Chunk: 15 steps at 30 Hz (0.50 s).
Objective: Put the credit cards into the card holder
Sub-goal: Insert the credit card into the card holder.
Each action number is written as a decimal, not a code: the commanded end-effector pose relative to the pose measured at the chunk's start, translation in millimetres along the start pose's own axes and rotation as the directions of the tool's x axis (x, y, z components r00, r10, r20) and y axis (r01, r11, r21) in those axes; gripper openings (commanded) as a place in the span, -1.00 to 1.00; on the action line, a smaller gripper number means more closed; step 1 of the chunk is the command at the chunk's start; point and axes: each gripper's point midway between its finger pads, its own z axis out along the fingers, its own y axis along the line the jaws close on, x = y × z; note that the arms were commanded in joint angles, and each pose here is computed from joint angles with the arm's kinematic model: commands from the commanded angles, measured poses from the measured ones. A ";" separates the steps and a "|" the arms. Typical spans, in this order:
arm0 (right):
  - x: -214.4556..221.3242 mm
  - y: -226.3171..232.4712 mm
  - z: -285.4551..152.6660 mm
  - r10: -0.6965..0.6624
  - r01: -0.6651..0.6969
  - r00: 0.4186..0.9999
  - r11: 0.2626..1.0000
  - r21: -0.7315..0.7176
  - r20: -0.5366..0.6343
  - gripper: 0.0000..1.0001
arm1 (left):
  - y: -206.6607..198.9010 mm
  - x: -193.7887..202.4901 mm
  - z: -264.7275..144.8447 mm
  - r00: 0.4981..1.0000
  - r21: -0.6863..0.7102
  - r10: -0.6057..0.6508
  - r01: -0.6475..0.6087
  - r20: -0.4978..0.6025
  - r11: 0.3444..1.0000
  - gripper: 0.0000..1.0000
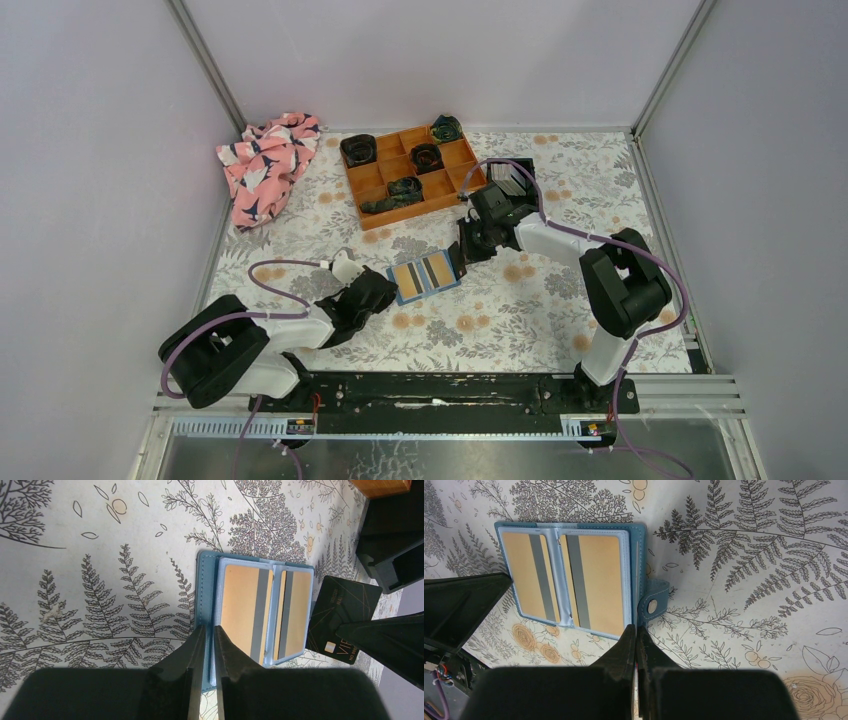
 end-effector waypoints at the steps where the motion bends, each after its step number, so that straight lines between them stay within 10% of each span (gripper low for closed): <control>1: -16.7 11.2 -19.2 -0.019 0.021 0.998 0.999 -0.035 0.057 -1.00 | -1.7 -0.2 2.1 1.000 0.014 -0.012 0.012 0.002 1.000 -0.64; 15: -19.3 14.4 -25.4 -0.020 0.023 0.998 0.999 -0.042 0.066 -1.00 | -1.4 0.0 2.0 1.000 0.014 -0.016 0.016 0.001 1.000 -0.64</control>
